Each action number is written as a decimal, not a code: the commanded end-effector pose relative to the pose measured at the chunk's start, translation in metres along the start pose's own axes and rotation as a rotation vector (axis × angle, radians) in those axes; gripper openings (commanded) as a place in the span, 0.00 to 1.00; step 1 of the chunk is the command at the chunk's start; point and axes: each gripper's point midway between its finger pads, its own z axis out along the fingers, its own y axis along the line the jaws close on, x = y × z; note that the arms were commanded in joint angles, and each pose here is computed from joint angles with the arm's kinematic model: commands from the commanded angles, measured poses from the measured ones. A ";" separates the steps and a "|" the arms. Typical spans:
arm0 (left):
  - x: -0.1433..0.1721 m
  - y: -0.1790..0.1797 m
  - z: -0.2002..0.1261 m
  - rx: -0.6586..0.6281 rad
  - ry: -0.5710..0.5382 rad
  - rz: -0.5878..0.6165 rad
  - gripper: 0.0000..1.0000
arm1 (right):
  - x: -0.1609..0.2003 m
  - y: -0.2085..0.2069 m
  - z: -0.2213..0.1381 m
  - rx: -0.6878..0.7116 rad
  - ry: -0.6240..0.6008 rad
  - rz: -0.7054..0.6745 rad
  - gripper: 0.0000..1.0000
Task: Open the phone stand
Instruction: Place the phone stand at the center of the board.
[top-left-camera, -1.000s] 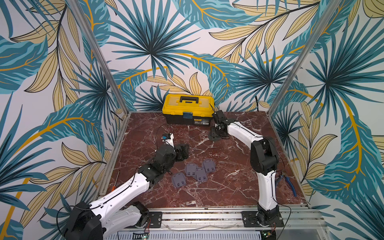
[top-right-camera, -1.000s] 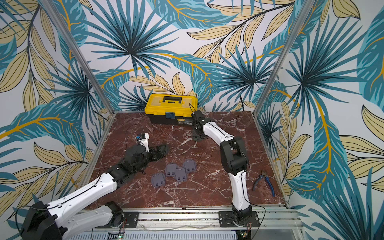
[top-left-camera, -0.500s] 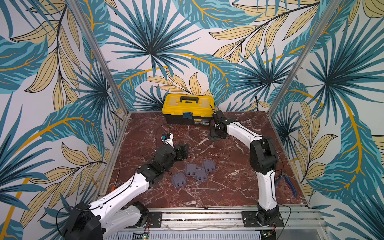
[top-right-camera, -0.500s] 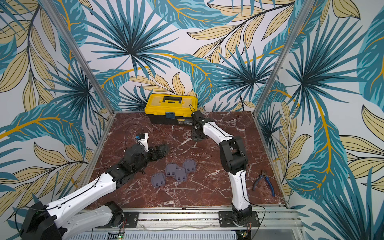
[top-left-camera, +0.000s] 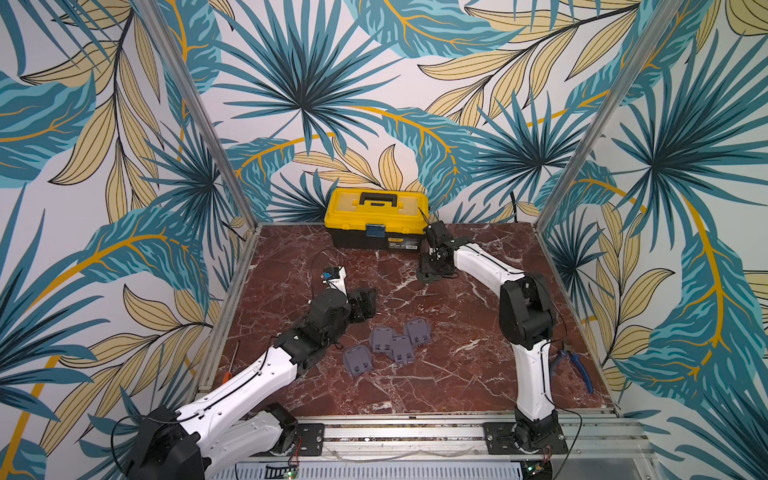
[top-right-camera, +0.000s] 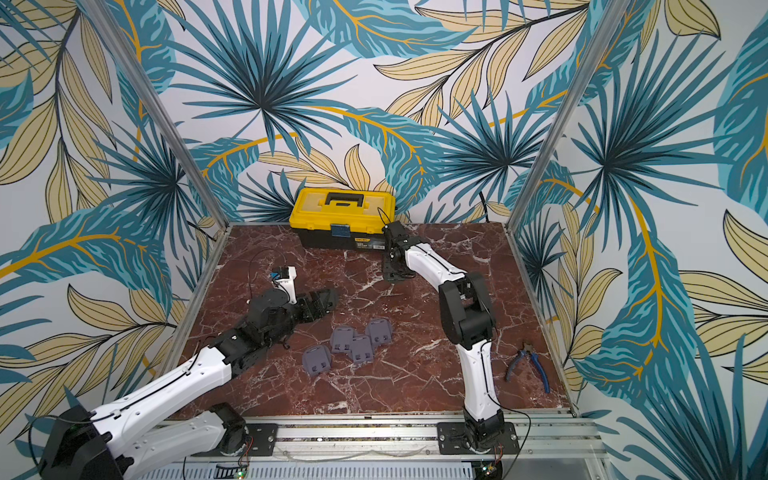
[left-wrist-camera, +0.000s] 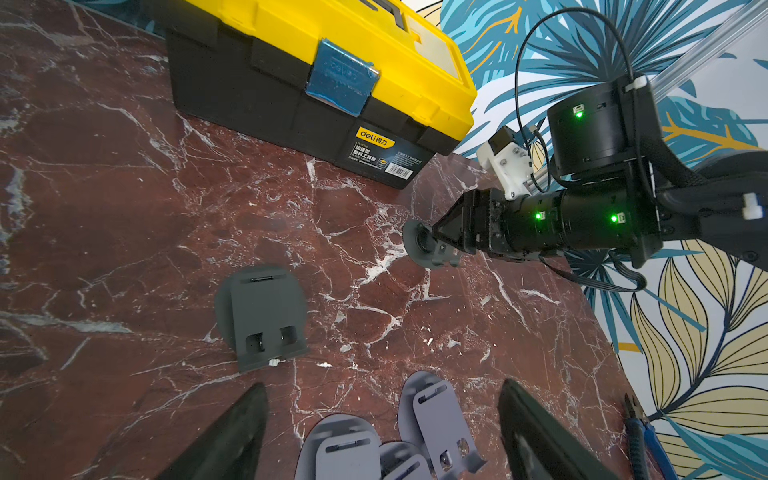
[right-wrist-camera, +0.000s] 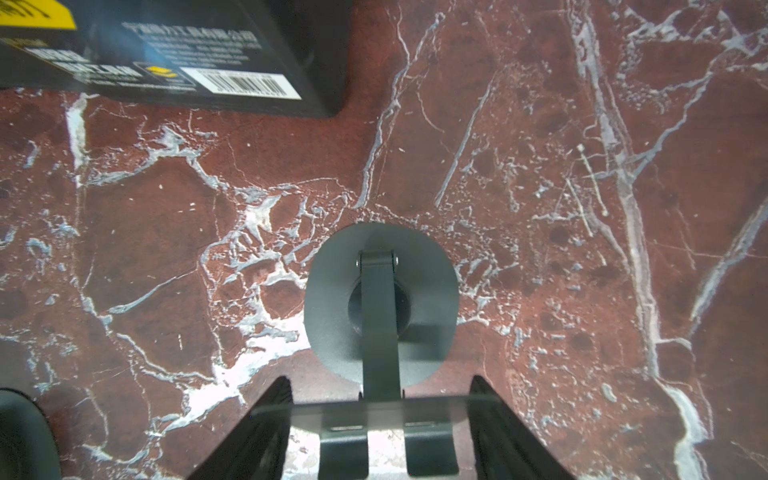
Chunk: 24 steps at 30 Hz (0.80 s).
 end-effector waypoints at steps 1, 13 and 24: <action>0.001 0.008 -0.003 -0.020 -0.009 0.000 0.87 | -0.001 0.000 -0.003 -0.001 0.006 0.015 0.68; -0.001 0.007 -0.006 -0.014 -0.019 -0.003 0.87 | -0.008 0.000 -0.022 -0.014 -0.022 0.028 1.00; -0.006 0.005 -0.013 0.000 -0.039 -0.010 0.87 | -0.020 0.000 -0.076 -0.073 -0.112 0.087 1.00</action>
